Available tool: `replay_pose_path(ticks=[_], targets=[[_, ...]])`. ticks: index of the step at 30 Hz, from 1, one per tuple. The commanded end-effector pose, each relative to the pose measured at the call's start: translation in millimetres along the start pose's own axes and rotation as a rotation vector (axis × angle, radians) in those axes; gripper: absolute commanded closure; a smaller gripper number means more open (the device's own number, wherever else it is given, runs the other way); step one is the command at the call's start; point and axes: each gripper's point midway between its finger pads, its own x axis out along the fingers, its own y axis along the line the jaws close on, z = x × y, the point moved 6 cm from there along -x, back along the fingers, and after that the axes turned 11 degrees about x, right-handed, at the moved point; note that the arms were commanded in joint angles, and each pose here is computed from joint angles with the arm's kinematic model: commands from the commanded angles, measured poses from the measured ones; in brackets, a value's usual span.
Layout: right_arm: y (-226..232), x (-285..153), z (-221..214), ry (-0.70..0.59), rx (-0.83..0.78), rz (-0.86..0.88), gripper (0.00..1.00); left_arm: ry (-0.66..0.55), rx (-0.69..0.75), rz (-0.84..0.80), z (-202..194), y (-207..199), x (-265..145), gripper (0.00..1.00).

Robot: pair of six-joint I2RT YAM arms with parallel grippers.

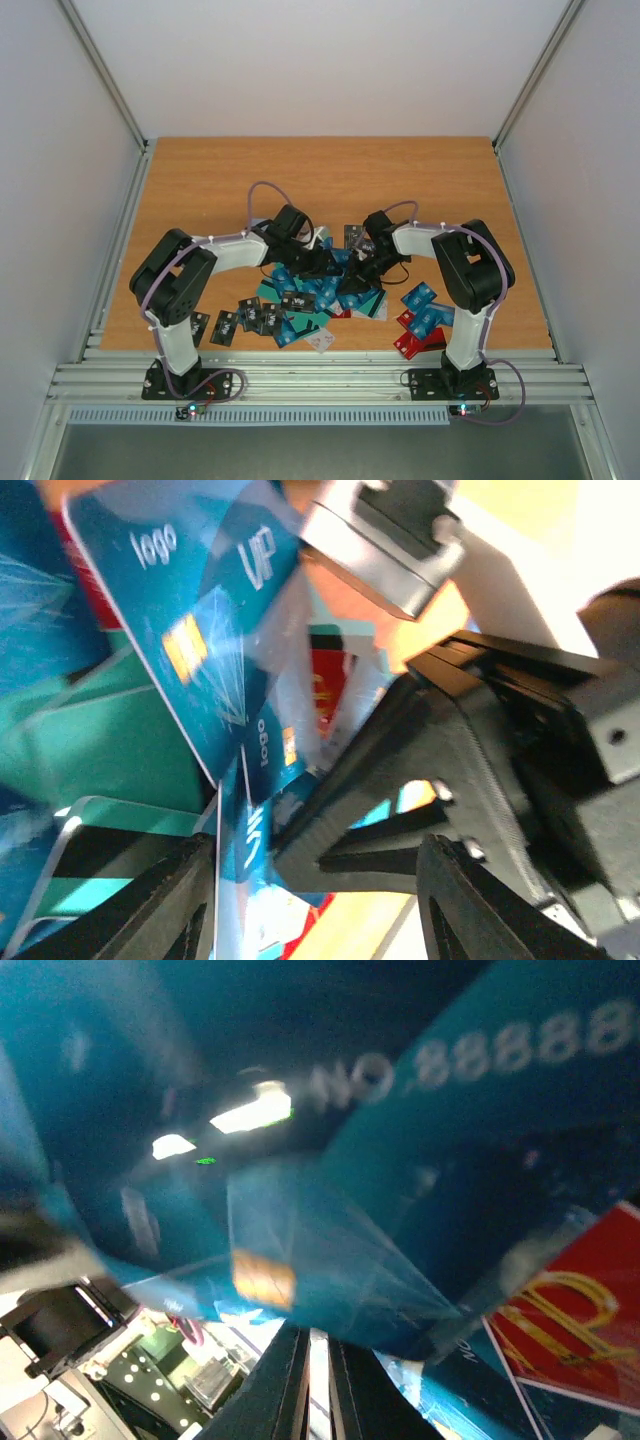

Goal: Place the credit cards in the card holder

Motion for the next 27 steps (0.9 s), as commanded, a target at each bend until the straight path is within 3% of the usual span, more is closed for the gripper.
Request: replay_pose_path(ticks=[1,9,19,27], targets=[[-32.9,17.0,10.4,-0.038,0.056,-0.157,0.92,0.006,0.069,-0.152,-2.7,-28.0,-0.3,0.46],[-33.2,17.4,10.6,-0.032,0.049,-0.160,0.92,0.023,0.056,-0.127,-4.5,-21.8,3.0,0.50],[-34.1,18.0,10.3,-0.027,0.044,-0.163,0.92,0.066,0.080,0.109,-10.4,0.8,-2.4,0.72],[-34.0,19.4,12.5,-0.029,0.052,-0.156,0.92,0.053,0.098,0.097,-8.6,-2.7,-4.3,0.93]])
